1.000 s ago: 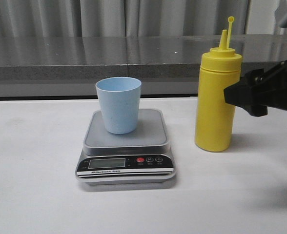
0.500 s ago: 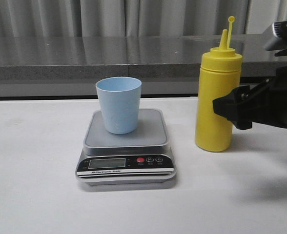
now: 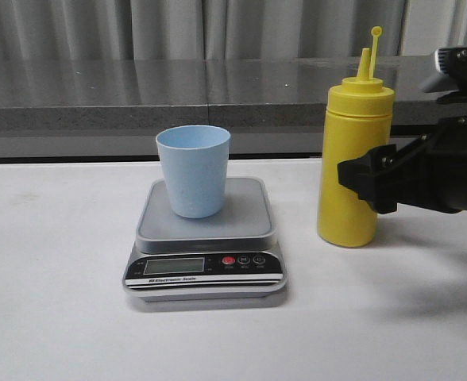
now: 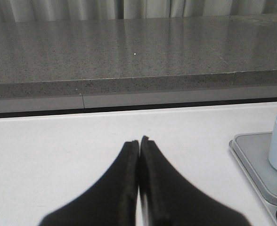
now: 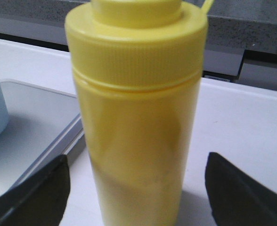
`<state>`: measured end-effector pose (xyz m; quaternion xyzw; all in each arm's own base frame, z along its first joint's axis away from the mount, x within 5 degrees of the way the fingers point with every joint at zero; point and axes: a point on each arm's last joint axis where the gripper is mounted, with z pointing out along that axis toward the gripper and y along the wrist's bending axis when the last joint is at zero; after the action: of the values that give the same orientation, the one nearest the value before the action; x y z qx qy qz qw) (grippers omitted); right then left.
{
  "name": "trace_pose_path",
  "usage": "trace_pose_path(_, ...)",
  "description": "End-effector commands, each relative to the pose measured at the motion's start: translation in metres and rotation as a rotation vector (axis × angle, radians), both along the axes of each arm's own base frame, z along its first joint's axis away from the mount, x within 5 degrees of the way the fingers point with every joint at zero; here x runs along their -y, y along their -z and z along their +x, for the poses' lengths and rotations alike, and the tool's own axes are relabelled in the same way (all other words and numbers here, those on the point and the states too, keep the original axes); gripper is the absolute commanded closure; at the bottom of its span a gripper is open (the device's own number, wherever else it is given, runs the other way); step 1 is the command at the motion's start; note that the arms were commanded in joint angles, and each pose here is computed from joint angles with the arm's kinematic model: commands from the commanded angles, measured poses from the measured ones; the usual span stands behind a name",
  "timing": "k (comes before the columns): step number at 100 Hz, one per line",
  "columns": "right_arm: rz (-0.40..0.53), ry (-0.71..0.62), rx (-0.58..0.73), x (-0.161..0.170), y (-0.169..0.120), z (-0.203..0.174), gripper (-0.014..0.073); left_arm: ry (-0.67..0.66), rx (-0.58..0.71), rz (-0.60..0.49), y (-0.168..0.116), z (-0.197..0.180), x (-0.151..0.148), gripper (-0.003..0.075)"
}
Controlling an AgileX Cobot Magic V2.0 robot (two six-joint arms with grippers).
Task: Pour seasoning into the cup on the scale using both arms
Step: 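Move the right gripper to the yellow bottle and close around it, then lift the yellow bottle and tilt its nozzle toward the blue cup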
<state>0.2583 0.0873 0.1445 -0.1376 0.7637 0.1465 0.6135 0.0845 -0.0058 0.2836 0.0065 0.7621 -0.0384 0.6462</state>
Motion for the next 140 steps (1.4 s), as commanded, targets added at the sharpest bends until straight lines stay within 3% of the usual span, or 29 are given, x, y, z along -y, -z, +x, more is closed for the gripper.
trace_pose_path(1, 0.052, -0.013, 0.132, -0.004, -0.019, 0.008, 0.0007, -0.006, 0.105, -0.019, -0.016, 0.001, 0.000, 0.0738)
trace_pose_path(55, 0.059, -0.012, 0.170, -0.010, -0.029, 0.028, 0.0007, -0.006, 0.105, -0.019, -0.016, 0.001, 0.000, 0.0738)
trace_pose_path(123, 0.061, -0.012, 0.136, -0.013, -0.012, 0.038, 0.0016, -0.006, 0.105, -0.019, -0.016, 0.001, 0.000, 0.0738)
trace_pose_path(130, 0.061, -0.012, 0.136, -0.013, -0.012, 0.038, 0.0052, -0.006, 0.105, -0.019, -0.016, 0.001, 0.000, 0.0738)
trace_pose_path(140, 0.061, -0.012, 0.136, -0.013, -0.012, 0.038, 0.0178, -0.006, 0.105, -0.019, -0.016, 0.001, 0.000, 0.0738)
